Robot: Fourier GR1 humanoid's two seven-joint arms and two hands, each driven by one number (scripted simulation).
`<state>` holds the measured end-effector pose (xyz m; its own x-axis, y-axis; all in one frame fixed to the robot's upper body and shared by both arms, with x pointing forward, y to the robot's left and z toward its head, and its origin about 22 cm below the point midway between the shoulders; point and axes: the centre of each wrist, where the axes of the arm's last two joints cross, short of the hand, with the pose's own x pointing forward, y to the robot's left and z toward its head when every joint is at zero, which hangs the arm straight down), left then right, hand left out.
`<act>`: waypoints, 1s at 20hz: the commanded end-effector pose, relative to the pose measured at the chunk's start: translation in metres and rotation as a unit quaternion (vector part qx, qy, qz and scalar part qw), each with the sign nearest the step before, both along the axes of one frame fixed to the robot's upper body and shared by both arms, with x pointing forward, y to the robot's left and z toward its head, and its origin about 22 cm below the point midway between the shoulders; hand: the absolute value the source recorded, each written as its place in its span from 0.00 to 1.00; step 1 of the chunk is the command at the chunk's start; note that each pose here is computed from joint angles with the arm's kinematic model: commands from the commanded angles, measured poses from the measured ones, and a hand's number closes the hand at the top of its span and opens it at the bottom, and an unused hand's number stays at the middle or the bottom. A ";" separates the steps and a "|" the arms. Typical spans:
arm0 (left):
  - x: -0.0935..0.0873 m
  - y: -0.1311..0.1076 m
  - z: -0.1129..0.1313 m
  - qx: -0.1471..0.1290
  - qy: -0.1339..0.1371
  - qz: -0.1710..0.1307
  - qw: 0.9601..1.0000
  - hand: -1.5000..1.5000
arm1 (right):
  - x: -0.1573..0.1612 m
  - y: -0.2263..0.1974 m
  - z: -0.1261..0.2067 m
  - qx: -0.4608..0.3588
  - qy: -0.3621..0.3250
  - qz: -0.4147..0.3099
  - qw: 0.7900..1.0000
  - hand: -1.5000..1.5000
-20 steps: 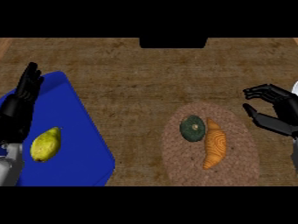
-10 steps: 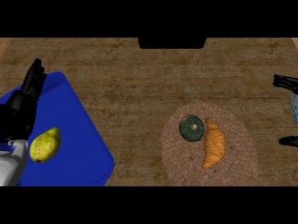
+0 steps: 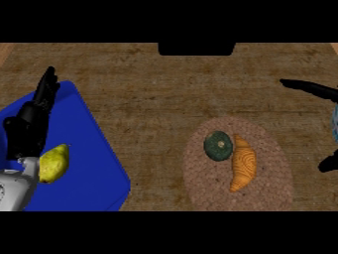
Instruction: Pick the croissant from the placemat and place it in the bowl
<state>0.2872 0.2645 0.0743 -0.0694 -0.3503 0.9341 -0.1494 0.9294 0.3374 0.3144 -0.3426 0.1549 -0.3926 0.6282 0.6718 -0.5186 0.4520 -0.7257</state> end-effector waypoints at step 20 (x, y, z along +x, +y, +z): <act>0.001 -0.014 0.004 -0.008 0.006 0.013 1.000 0.50 | -0.004 0.121 -0.059 -0.261 0.120 0.057 0.956 0.00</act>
<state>0.2875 0.2634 0.0774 -0.0672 -0.3454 0.9361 -0.1547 0.9304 0.3322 0.3081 -0.2239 0.1136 -0.3777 0.8305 0.4094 -0.7145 0.0198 -0.6993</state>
